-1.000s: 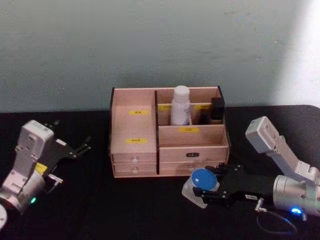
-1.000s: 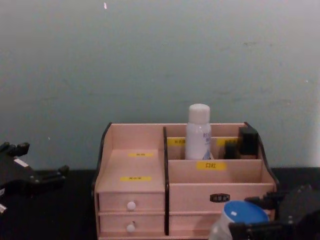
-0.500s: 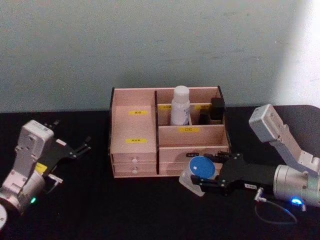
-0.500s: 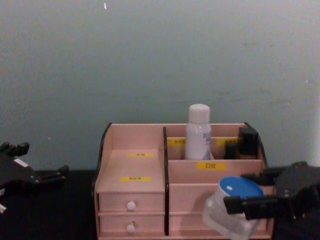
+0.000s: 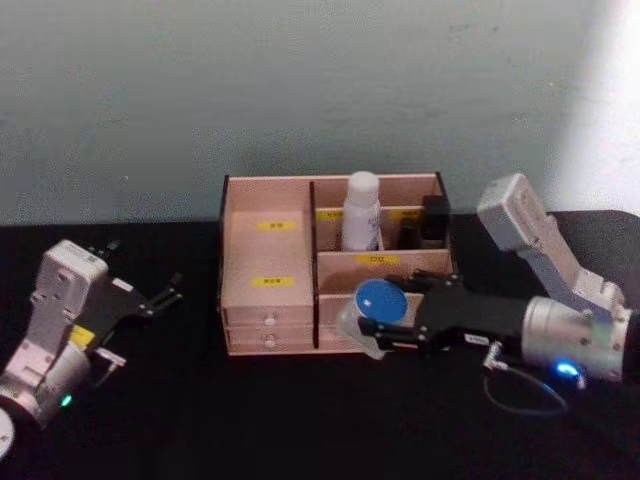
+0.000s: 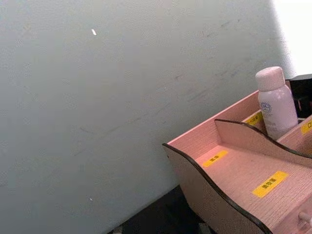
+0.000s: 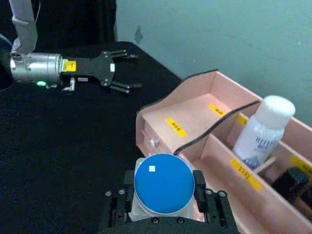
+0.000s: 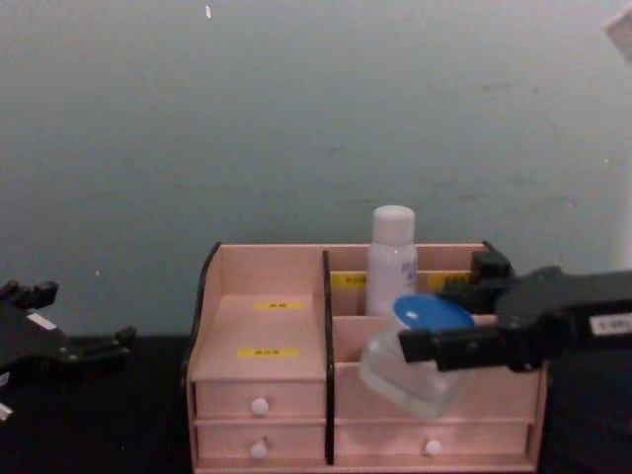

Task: Pick up the facial cleanser and watermelon frost from the table and place them into the tiered storage box.

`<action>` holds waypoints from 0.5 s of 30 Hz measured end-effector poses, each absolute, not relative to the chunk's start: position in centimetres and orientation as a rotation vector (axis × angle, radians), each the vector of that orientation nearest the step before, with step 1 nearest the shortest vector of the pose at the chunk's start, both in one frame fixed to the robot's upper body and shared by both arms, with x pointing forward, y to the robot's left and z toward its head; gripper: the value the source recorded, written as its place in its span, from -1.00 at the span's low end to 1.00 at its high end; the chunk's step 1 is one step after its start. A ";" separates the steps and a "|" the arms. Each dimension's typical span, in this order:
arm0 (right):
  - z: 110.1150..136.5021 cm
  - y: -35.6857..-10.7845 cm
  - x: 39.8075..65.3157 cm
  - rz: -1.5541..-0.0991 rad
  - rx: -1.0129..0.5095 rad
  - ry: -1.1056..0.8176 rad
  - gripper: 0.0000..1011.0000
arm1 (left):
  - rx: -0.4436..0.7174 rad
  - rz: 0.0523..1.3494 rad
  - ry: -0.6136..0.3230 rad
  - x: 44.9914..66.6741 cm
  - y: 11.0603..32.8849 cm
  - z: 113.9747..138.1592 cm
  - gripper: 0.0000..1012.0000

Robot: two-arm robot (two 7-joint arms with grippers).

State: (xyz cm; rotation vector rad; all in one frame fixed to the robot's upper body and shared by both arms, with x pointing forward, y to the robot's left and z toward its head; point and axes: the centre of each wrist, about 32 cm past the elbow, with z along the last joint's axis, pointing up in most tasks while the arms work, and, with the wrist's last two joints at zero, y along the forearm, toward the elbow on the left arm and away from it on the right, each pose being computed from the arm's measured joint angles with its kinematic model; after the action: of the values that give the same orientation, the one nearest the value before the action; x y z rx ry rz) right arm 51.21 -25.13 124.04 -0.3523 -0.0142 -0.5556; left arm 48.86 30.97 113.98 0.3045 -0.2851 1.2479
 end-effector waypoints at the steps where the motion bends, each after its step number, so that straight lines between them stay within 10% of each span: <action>1: 124.1 -25.0 51.4 -0.556 -0.351 -0.018 0.44 | 0.304 1.248 -0.285 48.9 31.0 114.0 0.98; 15: 125.2 -21.7 55.1 -0.571 -0.350 -0.040 0.44 | 0.304 1.248 -0.285 48.9 31.0 114.0 0.98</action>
State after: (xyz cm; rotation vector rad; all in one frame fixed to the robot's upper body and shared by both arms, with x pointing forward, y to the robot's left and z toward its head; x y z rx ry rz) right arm 55.07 -21.65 125.18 -0.3495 -0.0399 -0.5709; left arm 48.86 30.97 113.98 0.3044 -0.2851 1.2479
